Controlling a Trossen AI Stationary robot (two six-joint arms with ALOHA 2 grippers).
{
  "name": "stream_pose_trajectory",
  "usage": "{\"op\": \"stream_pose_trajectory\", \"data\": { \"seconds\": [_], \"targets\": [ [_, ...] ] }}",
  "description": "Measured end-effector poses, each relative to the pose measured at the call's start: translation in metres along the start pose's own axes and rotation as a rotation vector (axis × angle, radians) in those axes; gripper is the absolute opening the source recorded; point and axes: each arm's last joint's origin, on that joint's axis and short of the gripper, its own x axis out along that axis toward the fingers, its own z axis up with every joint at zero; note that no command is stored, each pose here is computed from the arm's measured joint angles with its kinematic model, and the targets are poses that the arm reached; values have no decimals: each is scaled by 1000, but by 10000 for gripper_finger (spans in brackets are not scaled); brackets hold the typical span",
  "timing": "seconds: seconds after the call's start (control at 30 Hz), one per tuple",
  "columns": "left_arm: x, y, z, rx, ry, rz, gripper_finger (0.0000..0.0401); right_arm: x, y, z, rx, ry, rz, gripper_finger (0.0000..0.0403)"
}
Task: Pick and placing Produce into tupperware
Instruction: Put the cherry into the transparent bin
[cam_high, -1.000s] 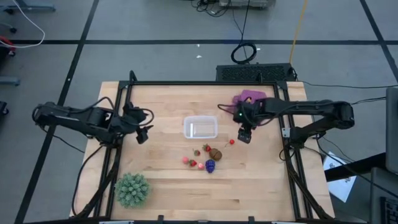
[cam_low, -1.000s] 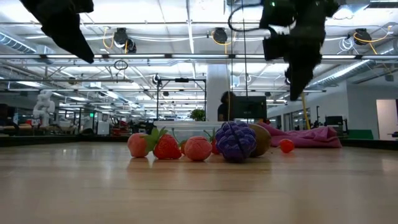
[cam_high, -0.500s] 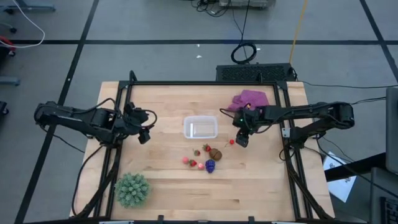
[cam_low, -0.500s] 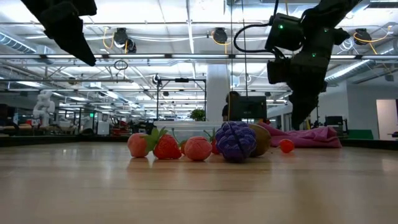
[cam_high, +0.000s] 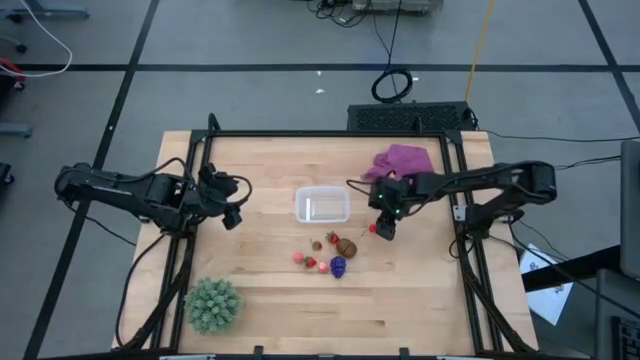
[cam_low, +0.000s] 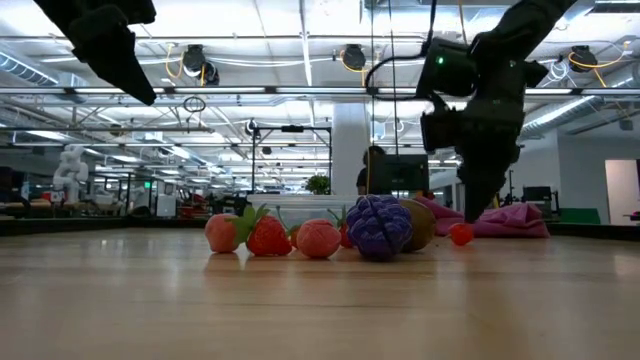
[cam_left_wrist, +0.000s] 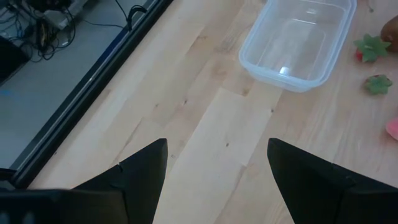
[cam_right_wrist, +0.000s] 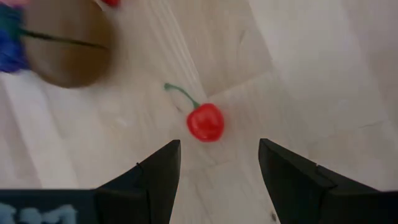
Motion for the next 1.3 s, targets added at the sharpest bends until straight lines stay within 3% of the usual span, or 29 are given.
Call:
{"op": "stream_pose_trajectory", "data": {
  "seconds": [0.23,0.63,1.3],
  "targets": [
    [0,0,0,-8,0,0,280,13,-2,1,3,34,-12,208],
    [0,0,0,-8,0,0,280,13,2,8,-29,-51,-12,208],
    [0,0,0,-8,0,0,280,13,2,10,-26,-70,-30,208]
  ]
}}
